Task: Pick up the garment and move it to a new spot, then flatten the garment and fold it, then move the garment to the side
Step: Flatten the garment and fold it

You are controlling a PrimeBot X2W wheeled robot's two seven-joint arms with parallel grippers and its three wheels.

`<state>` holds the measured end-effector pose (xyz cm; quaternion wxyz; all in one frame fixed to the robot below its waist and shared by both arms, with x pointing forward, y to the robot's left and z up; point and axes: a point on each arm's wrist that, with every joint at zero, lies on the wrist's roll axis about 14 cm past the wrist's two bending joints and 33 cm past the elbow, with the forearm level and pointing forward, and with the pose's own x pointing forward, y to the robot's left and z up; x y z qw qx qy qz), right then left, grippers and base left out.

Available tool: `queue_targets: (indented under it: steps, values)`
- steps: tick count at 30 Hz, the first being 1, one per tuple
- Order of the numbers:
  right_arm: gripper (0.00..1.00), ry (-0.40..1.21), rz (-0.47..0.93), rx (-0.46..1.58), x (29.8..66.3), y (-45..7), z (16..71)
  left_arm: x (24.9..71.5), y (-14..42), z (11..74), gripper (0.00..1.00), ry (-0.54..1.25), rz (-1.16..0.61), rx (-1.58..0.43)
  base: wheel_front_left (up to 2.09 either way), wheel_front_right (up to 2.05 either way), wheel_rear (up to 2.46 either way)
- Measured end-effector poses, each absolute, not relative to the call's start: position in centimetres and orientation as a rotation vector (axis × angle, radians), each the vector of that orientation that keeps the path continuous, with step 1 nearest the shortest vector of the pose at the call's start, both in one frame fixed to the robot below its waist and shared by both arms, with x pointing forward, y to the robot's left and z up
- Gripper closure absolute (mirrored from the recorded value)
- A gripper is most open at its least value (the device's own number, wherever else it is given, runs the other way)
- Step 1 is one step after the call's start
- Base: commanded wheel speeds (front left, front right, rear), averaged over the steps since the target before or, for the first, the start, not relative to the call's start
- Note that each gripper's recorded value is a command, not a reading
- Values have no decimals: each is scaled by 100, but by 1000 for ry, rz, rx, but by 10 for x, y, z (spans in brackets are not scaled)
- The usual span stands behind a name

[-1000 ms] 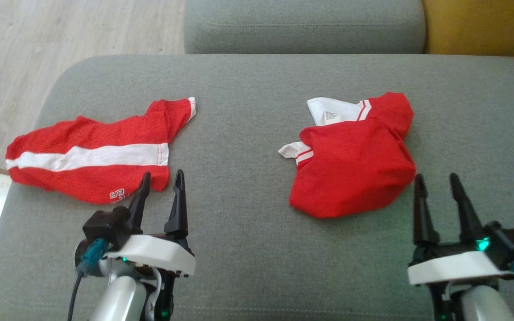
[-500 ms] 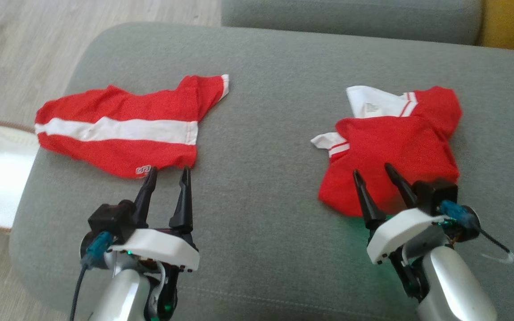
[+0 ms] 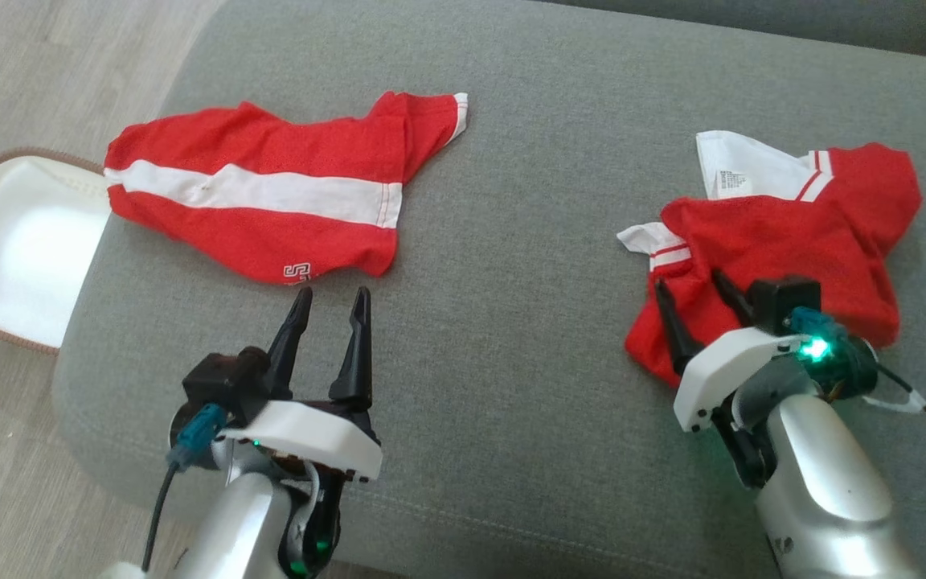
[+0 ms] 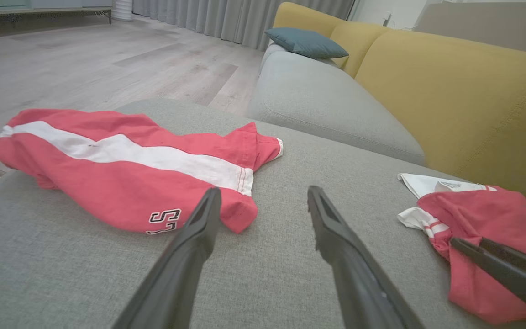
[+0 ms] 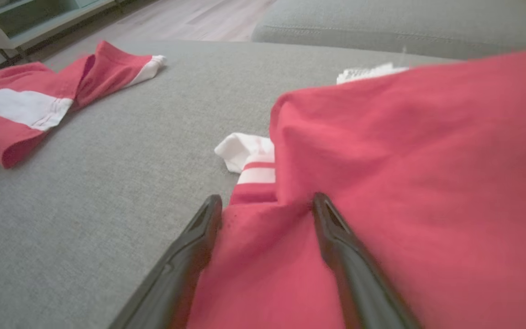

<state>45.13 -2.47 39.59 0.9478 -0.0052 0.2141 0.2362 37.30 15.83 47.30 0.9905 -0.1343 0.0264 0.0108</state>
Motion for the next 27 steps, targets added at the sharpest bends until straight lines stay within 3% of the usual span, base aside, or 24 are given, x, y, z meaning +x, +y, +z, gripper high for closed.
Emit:
queue_targets:
  steps: [2, 4, 11, 21, 27]
  values:
    - [3, 465, 483, -13, 448, -24, 387, 374, 159, 472, 0, 58, 28, -272, 0, 0, 0]
    - [100, 485, 482, -13, 446, -26, 380, 375, 159, 471, 0, 60, 33, -279, 0, 0, 0]
    - [100, 407, 476, 23, 450, -26, 396, 381, 149, 478, 0, 44, 3, -284, 0, 0, 0]
    - [100, -5, 450, 149, 475, -28, 524, 371, 138, 501, 0, -20, -40, -292, 0, 0, 0]
    - [100, -173, 374, 181, 480, -57, 586, 358, 138, 502, 0, -29, -31, -315, 0, 0, 0]
